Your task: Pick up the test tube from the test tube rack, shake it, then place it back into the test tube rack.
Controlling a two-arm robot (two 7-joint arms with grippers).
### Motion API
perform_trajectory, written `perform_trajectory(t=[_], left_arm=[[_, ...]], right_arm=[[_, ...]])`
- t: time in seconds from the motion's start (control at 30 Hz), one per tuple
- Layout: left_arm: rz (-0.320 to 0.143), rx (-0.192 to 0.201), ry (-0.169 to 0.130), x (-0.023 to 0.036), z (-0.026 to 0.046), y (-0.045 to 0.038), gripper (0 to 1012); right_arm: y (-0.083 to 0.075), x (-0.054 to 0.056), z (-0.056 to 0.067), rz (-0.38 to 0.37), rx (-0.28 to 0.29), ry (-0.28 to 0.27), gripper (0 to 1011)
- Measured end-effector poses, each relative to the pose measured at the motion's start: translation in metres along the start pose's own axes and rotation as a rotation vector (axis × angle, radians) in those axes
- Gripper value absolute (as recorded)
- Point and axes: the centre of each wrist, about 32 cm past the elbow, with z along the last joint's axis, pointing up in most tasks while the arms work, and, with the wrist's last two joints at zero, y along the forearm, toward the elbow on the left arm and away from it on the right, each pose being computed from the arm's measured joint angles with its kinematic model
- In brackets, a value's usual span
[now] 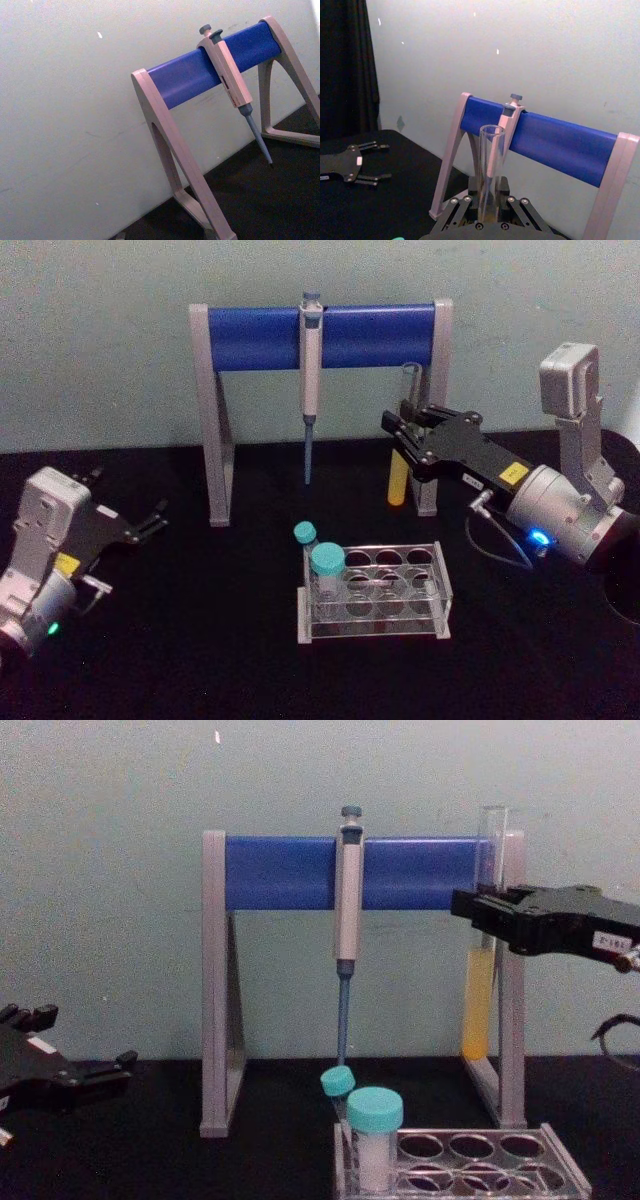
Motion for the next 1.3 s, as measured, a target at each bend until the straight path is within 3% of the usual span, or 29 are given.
perform_trajectory(t=[0.67, 1.03, 1.3], left_arm=[[0.0, 0.0, 0.0, 0.0, 0.0, 0.0, 1010], [0.0, 0.0, 0.0, 0.0, 0.0, 0.0, 1010], [0.0, 0.0, 0.0, 0.0, 0.0, 0.0, 1010]], right_arm=[[-0.029, -0.002, 0.007, -0.068, -0.035, -0.016, 233], [-0.051, -0.019, 0.01, -0.047, -0.074, -0.013, 233], [-0.049, -0.03, 0.009, 0.013, -0.07, 0.002, 233]])
